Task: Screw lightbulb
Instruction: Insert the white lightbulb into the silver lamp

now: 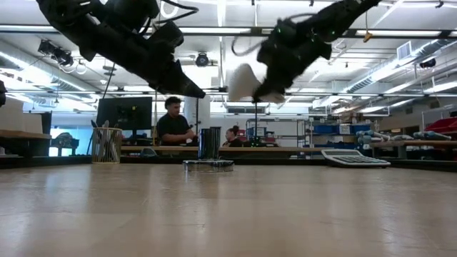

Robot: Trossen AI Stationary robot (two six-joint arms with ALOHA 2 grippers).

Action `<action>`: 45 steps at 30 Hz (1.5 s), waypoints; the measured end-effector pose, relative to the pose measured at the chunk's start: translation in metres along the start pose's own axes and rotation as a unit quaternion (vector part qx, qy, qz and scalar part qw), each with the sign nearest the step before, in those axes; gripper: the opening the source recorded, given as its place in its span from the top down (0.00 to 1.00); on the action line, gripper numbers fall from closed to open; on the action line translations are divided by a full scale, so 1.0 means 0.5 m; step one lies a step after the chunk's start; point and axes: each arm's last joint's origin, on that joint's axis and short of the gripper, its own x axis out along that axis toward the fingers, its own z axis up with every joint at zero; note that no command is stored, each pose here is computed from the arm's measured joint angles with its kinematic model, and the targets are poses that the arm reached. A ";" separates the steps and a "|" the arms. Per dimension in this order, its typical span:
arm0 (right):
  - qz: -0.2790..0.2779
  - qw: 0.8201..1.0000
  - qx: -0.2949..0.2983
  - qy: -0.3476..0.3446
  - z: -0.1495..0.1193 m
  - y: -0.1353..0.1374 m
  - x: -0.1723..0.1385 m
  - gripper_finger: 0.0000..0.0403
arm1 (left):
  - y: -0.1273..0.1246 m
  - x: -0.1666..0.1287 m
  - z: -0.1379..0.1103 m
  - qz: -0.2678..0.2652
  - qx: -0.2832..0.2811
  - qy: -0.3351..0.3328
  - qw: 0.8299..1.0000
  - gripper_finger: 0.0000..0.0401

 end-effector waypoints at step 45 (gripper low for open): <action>-0.021 0.992 0.009 -0.121 0.019 0.107 0.234 0.59 | 0.011 -0.028 0.036 0.018 0.000 -0.057 0.998 1.00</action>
